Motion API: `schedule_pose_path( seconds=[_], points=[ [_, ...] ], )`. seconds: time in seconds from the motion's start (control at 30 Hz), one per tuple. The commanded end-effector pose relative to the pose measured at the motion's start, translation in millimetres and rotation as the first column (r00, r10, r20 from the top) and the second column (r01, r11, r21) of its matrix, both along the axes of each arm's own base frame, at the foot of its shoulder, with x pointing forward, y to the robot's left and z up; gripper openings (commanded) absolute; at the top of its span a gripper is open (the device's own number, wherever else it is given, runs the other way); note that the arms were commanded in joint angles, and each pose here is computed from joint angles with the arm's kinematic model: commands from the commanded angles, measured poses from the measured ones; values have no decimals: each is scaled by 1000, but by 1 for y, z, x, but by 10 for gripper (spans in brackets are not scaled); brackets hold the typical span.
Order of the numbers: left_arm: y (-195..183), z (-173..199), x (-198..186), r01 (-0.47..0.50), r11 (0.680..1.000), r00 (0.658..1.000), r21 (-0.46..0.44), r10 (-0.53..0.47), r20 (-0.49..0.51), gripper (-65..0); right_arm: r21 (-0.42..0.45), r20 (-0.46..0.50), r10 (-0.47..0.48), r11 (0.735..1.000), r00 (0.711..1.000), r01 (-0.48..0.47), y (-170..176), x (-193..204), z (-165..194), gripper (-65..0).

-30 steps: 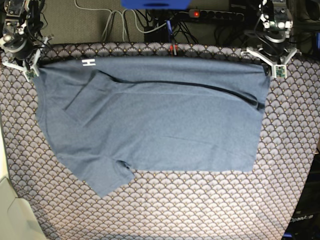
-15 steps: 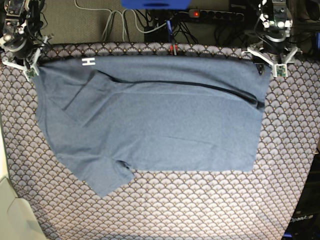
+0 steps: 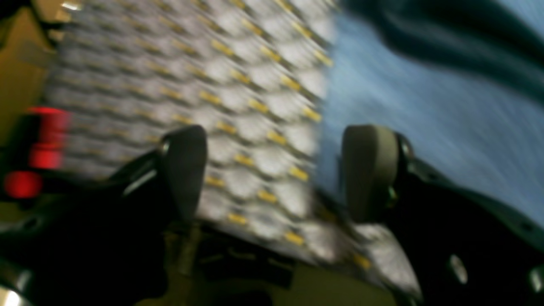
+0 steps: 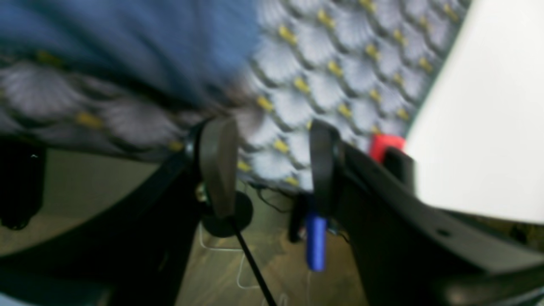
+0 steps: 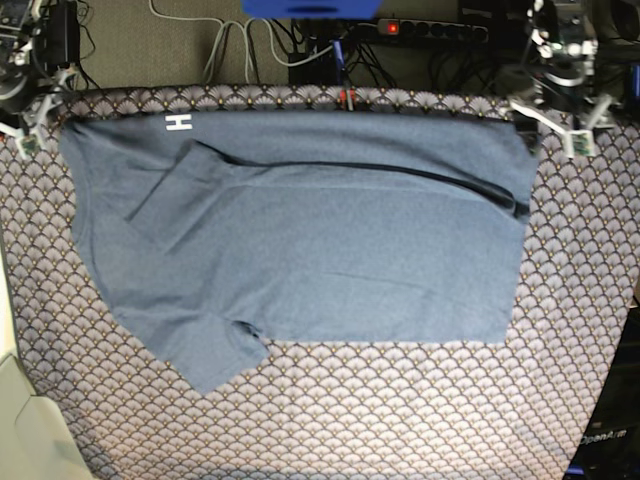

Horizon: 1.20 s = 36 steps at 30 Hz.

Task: Fold the T-shirt properly
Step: 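Drag the folded edge with both grippers back toward the robot, then move both grippers down to the hem corners of the shirt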

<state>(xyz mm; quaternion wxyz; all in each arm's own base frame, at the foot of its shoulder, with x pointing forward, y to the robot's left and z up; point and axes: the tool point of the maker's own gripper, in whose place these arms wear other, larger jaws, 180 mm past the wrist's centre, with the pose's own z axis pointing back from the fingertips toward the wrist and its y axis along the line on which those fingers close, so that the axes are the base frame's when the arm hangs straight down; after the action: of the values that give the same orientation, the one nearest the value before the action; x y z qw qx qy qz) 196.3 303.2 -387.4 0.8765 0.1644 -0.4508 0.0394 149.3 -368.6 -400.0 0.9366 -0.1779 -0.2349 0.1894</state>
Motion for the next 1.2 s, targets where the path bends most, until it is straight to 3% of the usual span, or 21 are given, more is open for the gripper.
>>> schedule_pose_path(
  seconds=[0.0, 0.27, 0.47, 0.57, 0.7, 0.87, 1.03, 1.17],
  points=[
    [2, 16, 9, 9, 1000, 999, 21, -10, 53, -163, -21, 59, 8, 1000, 998, -7, -6, 15, 15, -362],
    [4, 59, 59, -4, 999, 976, 34, -4, 218, -161, -35, 239, 19, 999, 971, -10, -9, 85, 55, -362],
    [-9, 83, 117, 26, 1000, 945, 8, -27, 325, -160, -12, 362, 113, 993, 925, -116, 23, 169, 83, -362],
    [-17, 77, 148, 35, 999, 956, -36, -23, 293, -160, 28, 375, 133, 988, 917, -155, 38, 208, 82, -362],
    [-23, 83, 190, 41, 996, 955, -78, -16, 296, -160, 43, 326, 140, 986, 935, -163, 43, 253, 70, -362],
    [-36, 79, 235, 78, 992, 959, -102, -47, 279, -160, 160, 282, 100, 976, 954, -149, 51, 301, 61, -362],
    [-36, 71, 261, 64, 988, 967, -138, -28, 252, -161, 267, 320, 61, 951, 945, -152, 60, 333, 68, -362],
    [-33, 62, 272, 46, 986, 976, -162, -10, 220, -162, 329, 338, 48, 930, 940, -166, 69, 336, 57, -361]
  ],
)
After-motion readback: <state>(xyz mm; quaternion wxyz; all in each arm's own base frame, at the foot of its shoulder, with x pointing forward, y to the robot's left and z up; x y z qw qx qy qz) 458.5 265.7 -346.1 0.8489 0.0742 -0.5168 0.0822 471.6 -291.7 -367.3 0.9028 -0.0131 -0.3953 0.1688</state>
